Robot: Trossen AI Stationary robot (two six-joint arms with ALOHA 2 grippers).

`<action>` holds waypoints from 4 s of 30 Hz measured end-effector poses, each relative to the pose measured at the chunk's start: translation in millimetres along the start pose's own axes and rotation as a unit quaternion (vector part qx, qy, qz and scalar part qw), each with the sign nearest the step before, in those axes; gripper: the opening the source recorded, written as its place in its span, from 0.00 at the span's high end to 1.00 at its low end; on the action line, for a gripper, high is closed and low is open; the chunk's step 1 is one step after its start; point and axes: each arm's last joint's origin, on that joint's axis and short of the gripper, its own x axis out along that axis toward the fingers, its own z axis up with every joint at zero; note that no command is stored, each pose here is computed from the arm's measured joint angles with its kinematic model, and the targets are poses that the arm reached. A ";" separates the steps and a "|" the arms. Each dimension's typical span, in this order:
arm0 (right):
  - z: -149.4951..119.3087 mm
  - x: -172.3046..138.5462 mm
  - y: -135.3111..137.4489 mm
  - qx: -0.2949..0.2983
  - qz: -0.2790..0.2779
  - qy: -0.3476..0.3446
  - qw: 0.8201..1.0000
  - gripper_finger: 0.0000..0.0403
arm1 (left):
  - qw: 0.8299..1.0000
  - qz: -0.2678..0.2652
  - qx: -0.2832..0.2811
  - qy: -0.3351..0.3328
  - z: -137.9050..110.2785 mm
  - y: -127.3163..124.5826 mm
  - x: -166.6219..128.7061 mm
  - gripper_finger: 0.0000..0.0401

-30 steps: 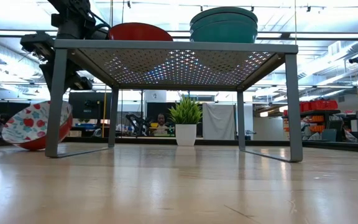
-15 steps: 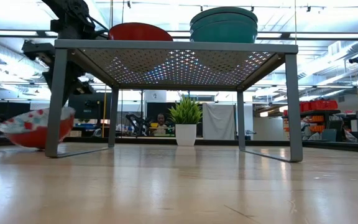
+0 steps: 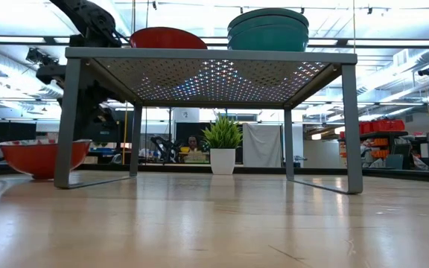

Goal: Pick & Place Mini bowls
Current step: Stack the top red patterned bowl on the other red patterned bowl on the shelf

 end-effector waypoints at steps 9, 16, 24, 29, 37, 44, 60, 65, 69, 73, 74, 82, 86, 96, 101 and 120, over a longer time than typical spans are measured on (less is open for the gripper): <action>0.0 -0.1 0.0 0.000 0.000 0.000 1.000 0.93 | 1.000 -0.008 -0.001 0.018 0.3 7.9 7.9 1.00; 0.0 -0.2 0.0 0.000 0.000 0.000 1.000 0.93 | 1.000 -0.014 -0.006 0.020 0.6 10.6 10.7 1.00; 0.0 0.0 0.0 0.000 0.000 0.000 1.000 0.93 | 1.000 -0.013 -0.007 0.018 1.2 10.7 10.8 0.91; 0.1 -0.1 0.0 0.000 0.000 0.000 1.000 0.93 | 1.000 -0.014 -0.006 0.017 1.1 10.6 10.8 0.80; 0.1 -0.1 0.0 0.000 0.000 0.000 1.000 0.93 | 1.000 -0.014 -0.004 0.015 1.5 10.8 10.9 0.67; 0.0 -0.1 0.0 0.000 0.000 0.000 1.000 0.93 | 1.000 -0.010 -0.001 0.011 2.4 11.5 11.0 0.65; 0.0 -0.1 0.0 0.000 0.000 0.000 1.000 0.93 | 0.999 -0.017 -0.008 0.028 -4.9 6.2 27.3 0.65; 0.0 -0.2 0.0 0.000 0.000 0.000 1.000 0.93 | 0.999 -0.019 -0.011 0.028 -5.0 6.1 27.2 0.74; 0.0 -0.1 0.0 0.000 0.000 0.000 1.000 0.93 | 0.999 -0.022 -0.012 0.028 -5.3 5.7 27.2 0.88; 0.0 -0.2 0.0 0.000 0.000 0.000 1.000 0.93 | 0.999 -0.035 -0.014 0.026 -5.9 4.2 26.1 0.97; 0.0 -0.2 0.0 0.000 0.000 0.000 1.000 0.93 | 0.999 -0.036 -0.013 0.026 -5.8 4.3 26.3 0.97; 0.0 -0.1 0.0 0.000 0.000 0.000 1.000 0.93 | 0.999 -0.041 -0.012 0.033 -7.1 3.3 26.2 0.97; 0.0 -0.1 0.0 0.000 0.000 0.000 1.000 0.93 | 0.998 -0.042 -0.013 0.039 -8.2 2.7 26.3 0.97; 0.0 -0.2 0.0 0.000 0.000 -0.001 1.000 0.93 | 0.996 -0.058 -0.018 0.059 -7.3 0.1 15.3 0.98; 0.0 -0.1 0.0 0.000 0.000 0.000 1.000 0.93 | 0.996 -0.062 -0.019 0.059 -3.9 -0.3 5.6 0.98; 0.0 -0.2 0.0 0.000 0.000 0.000 1.000 0.93 | 0.995 -0.061 -0.047 0.057 13.1 -5.5 -62.6 0.98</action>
